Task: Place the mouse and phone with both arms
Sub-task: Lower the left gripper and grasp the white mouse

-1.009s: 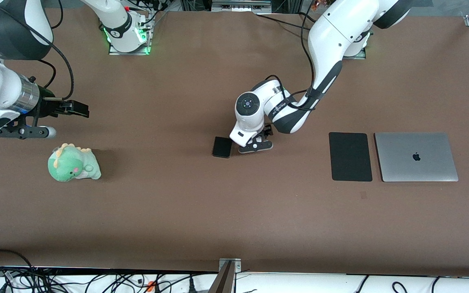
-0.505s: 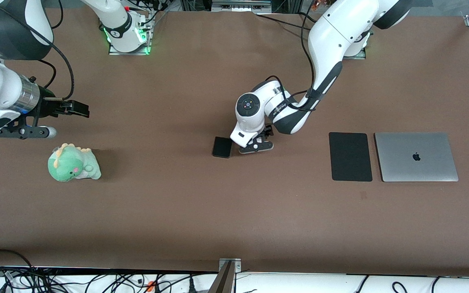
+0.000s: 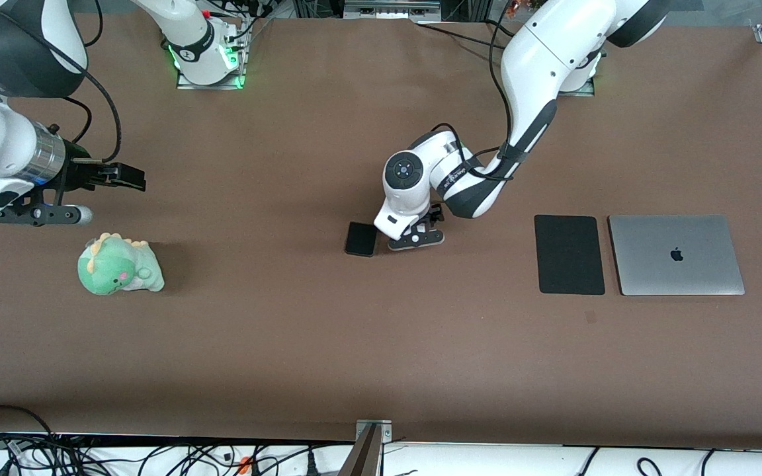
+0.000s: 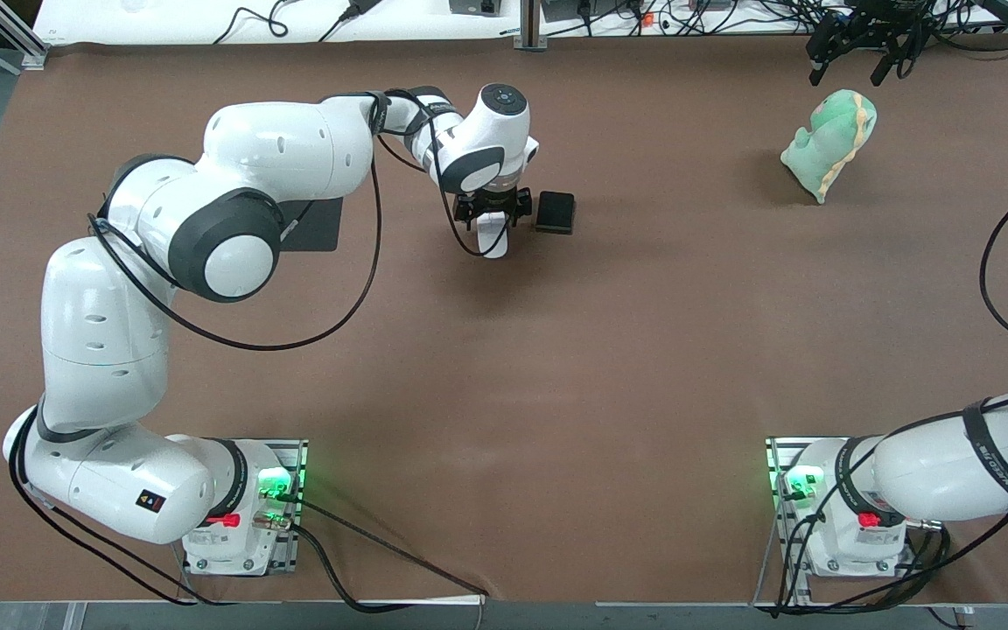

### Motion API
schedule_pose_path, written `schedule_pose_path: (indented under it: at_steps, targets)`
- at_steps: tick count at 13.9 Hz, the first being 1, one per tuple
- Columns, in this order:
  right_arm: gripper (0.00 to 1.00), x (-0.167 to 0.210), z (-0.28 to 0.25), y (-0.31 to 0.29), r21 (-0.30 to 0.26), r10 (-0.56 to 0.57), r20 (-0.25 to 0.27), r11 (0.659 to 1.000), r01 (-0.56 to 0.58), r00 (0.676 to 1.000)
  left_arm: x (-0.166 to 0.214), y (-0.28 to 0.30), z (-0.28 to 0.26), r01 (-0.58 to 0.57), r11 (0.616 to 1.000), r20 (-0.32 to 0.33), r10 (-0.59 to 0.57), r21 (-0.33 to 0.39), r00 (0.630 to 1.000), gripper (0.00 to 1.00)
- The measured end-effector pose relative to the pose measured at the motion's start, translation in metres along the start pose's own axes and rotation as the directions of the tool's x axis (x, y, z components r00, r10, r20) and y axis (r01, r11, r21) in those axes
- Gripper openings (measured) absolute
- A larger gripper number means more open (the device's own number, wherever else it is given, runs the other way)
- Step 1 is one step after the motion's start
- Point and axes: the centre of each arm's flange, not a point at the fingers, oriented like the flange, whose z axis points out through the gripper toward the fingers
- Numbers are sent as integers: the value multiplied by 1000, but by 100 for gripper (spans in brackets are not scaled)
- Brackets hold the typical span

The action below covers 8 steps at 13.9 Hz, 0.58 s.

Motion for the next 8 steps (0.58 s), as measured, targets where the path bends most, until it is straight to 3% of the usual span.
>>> schedule_pose_path:
  at_steps: [8]
  targets:
    - [100, 0, 1, 0, 0, 0, 1, 1000, 0, 1000, 0, 0, 1, 0, 1000, 1, 0, 1, 1000, 94]
